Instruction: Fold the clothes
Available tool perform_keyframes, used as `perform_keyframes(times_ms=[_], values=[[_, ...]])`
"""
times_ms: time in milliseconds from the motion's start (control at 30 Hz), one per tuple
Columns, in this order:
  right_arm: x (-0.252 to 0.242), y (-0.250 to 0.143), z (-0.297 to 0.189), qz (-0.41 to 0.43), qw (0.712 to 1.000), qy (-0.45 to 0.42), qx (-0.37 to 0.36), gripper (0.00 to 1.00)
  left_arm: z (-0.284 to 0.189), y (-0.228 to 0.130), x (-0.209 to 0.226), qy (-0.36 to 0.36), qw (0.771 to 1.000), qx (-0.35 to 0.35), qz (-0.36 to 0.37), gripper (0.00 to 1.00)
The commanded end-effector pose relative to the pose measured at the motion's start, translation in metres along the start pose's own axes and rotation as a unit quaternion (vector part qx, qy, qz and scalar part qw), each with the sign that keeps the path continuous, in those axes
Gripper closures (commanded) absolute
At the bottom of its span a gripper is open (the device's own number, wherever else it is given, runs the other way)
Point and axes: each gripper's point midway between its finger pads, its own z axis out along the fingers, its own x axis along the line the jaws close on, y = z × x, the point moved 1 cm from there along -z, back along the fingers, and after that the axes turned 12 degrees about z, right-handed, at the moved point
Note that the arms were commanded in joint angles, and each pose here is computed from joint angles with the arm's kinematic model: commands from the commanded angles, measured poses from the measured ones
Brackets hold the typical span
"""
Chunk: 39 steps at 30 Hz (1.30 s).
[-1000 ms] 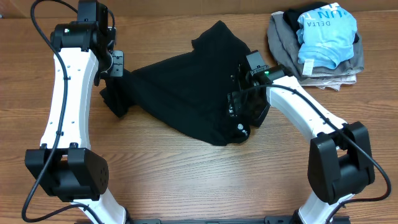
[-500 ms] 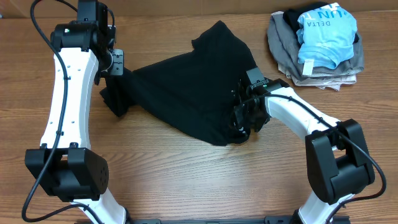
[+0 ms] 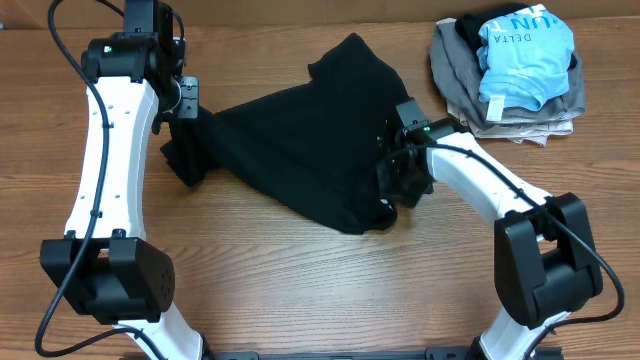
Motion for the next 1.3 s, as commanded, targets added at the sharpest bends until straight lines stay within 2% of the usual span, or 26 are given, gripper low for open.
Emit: perform_keyframes(times_ms=[0, 267, 500, 733, 967, 1167, 1267], values=[[0.01, 0.011, -0.023, 0.03, 0.999, 0.022, -0.033, 0.96, -0.001, 0.001, 0.007, 0.009, 1.0, -0.004, -0.007, 0.96], [0.016, 0.014, -0.049, 0.03, 0.997, 0.041, -0.065, 0.96, -0.007, 0.006, 0.009, 0.009, 1.0, -0.015, -0.015, 0.96], [0.007, 0.02, -0.114, 0.043, 0.986, 0.078, -0.142, 0.96, -0.031, 0.022, 0.016, 0.017, 0.998, -0.05, -0.02, 0.96], [-0.013, 0.015, -0.186, 0.059, 0.97, 0.099, -0.215, 0.96, -0.07, 0.036, 0.03, 0.029, 0.995, -0.095, -0.032, 0.96], [-0.022, 0.006, -0.234, 0.052, 0.959, 0.104, -0.257, 0.96, -0.112, 0.042, 0.046, 0.043, 0.989, -0.136, -0.046, 0.96], [-0.025, 0.002, -0.278, 0.043, 0.952, 0.085, -0.292, 0.96, -0.147, 0.049, 0.053, 0.057, 0.981, -0.18, -0.046, 0.96], [-0.028, -0.003, -0.313, 0.035, 0.943, 0.069, -0.325, 0.96, -0.178, 0.051, 0.06, 0.071, 0.971, -0.221, -0.052, 0.96]])
